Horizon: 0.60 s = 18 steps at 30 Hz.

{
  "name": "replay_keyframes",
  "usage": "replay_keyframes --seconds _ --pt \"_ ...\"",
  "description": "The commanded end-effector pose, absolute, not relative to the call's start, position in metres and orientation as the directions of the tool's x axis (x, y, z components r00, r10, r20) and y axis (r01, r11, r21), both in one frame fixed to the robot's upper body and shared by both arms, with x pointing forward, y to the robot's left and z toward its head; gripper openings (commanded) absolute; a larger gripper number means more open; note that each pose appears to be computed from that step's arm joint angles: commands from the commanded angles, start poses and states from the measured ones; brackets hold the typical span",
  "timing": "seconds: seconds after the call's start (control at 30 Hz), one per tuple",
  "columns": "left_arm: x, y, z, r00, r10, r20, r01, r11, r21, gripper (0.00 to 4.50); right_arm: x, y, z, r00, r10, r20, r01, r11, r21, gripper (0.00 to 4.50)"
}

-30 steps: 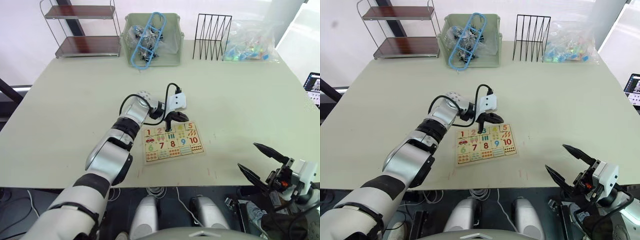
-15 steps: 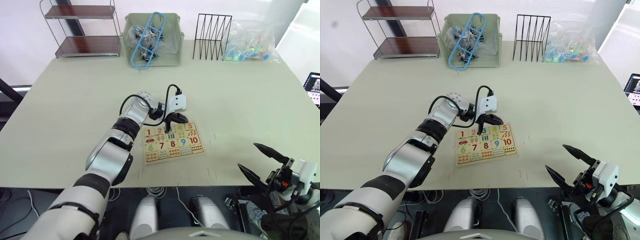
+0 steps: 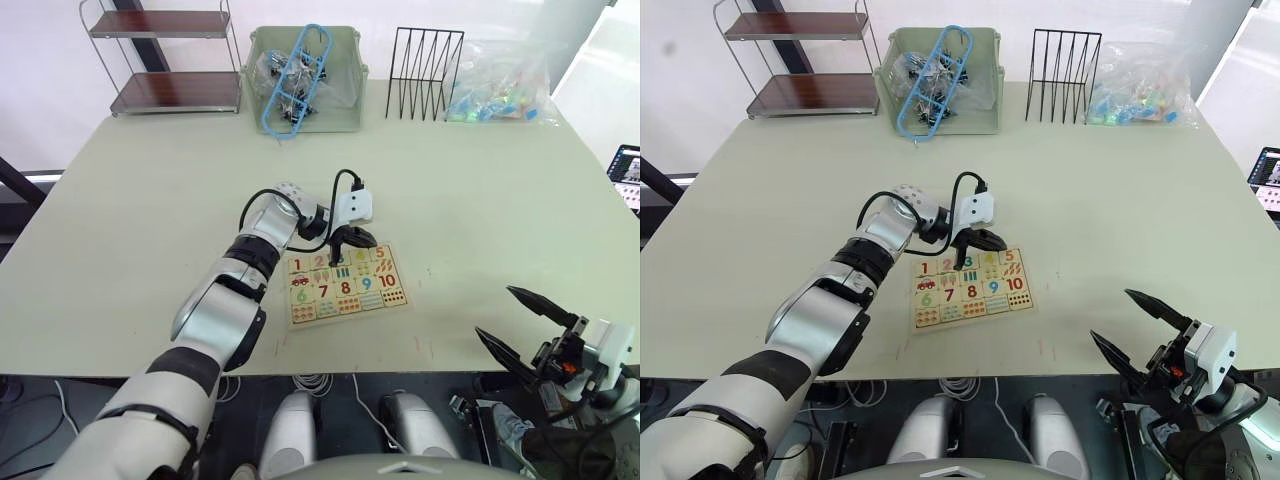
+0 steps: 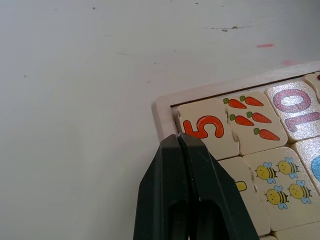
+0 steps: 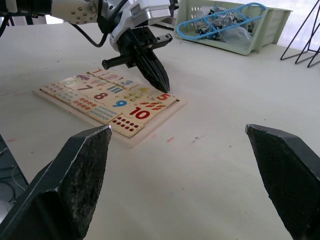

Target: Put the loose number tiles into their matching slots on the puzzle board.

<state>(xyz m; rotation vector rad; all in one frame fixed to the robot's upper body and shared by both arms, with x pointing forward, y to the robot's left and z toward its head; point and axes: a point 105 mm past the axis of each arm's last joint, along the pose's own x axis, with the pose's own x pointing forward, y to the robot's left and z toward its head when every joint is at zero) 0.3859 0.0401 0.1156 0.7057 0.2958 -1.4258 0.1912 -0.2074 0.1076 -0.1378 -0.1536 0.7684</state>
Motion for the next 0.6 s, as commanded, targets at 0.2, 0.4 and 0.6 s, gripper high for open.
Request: replay_keyframes --seconds 0.2,0.4,0.6 --pt "0.402 0.05 0.181 0.271 -0.905 -0.329 0.944 0.182 0.276 0.03 0.199 -0.207 0.119 0.713 0.69 0.126 -0.662 0.721 -0.202 4.5" --pt "0.398 0.071 0.207 0.331 -0.921 -0.205 0.924 0.272 0.27 0.03 0.207 -0.211 0.12 0.721 0.682 0.12 -0.656 0.728 -0.198 4.5" --pt "0.387 0.106 0.215 0.425 -0.894 -0.142 0.878 0.369 0.305 0.03 0.216 -0.211 0.12 0.71 0.695 0.11 -0.67 0.716 -0.198 4.5"
